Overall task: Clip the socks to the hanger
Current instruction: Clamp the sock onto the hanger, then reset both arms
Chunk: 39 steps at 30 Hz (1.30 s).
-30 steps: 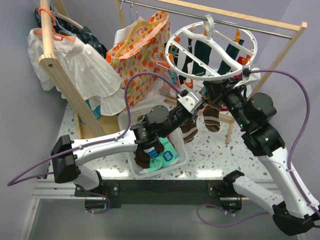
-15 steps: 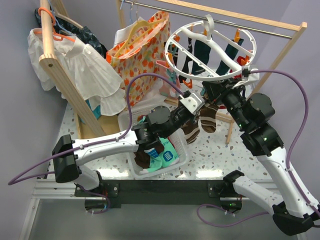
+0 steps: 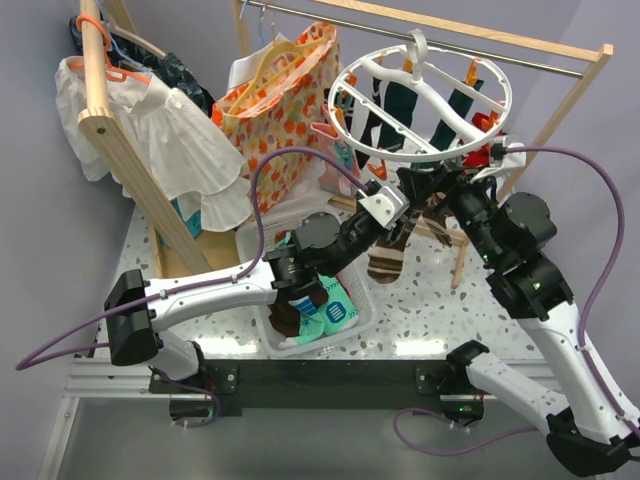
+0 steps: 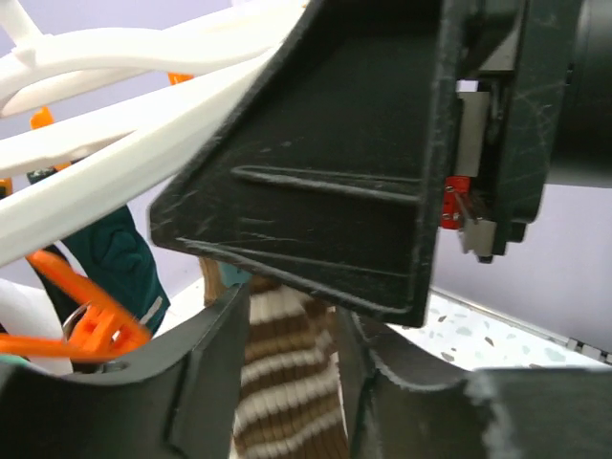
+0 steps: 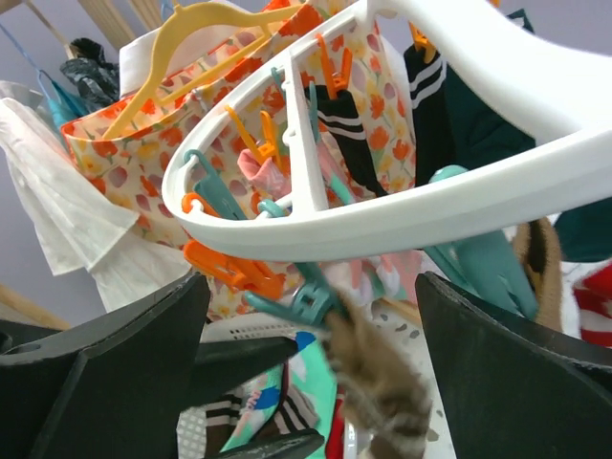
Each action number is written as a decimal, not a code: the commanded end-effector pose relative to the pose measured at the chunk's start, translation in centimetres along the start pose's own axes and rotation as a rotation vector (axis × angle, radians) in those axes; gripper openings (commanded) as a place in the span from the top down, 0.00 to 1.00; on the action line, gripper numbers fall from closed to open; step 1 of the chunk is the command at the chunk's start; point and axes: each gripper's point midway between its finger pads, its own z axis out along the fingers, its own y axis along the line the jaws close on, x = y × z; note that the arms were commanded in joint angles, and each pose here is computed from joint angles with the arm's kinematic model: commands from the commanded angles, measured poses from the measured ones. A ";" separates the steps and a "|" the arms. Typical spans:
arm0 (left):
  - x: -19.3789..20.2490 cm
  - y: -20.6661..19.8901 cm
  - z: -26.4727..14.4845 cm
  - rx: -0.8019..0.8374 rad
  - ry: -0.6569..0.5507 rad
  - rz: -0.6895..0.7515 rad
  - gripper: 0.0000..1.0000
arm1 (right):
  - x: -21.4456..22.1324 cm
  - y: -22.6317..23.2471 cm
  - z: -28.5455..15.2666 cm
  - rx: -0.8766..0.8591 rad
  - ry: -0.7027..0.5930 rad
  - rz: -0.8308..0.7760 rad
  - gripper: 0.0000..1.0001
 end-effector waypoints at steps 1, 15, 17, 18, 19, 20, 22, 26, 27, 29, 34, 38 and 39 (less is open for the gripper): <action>-4.1 0.6 0.1 -0.025 -0.118 -0.053 0.49 | -2.9 -0.6 -1.5 0.047 -0.080 -0.064 0.06; -2.4 6.2 -8.9 -0.207 0.102 -0.142 0.00 | -6.3 -2.6 -9.7 0.109 -0.187 -0.270 0.02; -1.0 7.0 -11.6 -0.224 0.171 -0.136 0.00 | -6.5 -3.3 -11.7 0.123 -0.233 -0.290 0.01; -0.4 7.6 -12.6 -0.249 0.191 -0.132 0.00 | -6.4 -3.8 -12.3 0.136 -0.241 -0.322 0.01; 0.8 8.1 -14.5 -0.261 0.241 -0.125 0.00 | -5.7 -4.7 -12.8 0.166 -0.240 -0.335 0.02; 1.3 8.6 -15.5 -0.276 0.259 -0.125 0.00 | -6.0 -5.0 -14.3 0.172 -0.274 -0.338 0.01; 2.8 10.2 -18.5 -0.352 0.303 -0.131 0.00 | -5.1 -6.3 -15.4 0.210 -0.281 -0.372 0.01; 5.3 12.8 -23.3 -0.479 0.360 -0.127 0.00 | -4.1 -7.6 -17.9 0.232 -0.320 -0.407 0.02; 6.6 13.4 -24.5 -0.525 0.381 -0.115 0.00 | -3.6 -8.0 -18.5 0.239 -0.332 -0.415 0.02; 7.0 14.2 -26.1 -0.555 0.374 -0.130 0.00 | -3.1 -8.6 -19.0 0.256 -0.339 -0.426 0.01; 9.0 15.3 -28.7 -0.622 0.389 -0.117 0.00 | -1.4 -10.3 -19.7 0.307 -0.329 -0.436 0.02; 10.1 15.6 -29.4 -0.644 0.381 -0.116 0.00 | -0.6 -11.1 -19.9 0.334 -0.325 -0.435 0.01; 10.6 15.5 -29.5 -0.648 0.378 -0.120 0.00 | -0.4 -11.3 -19.8 0.342 -0.319 -0.435 0.01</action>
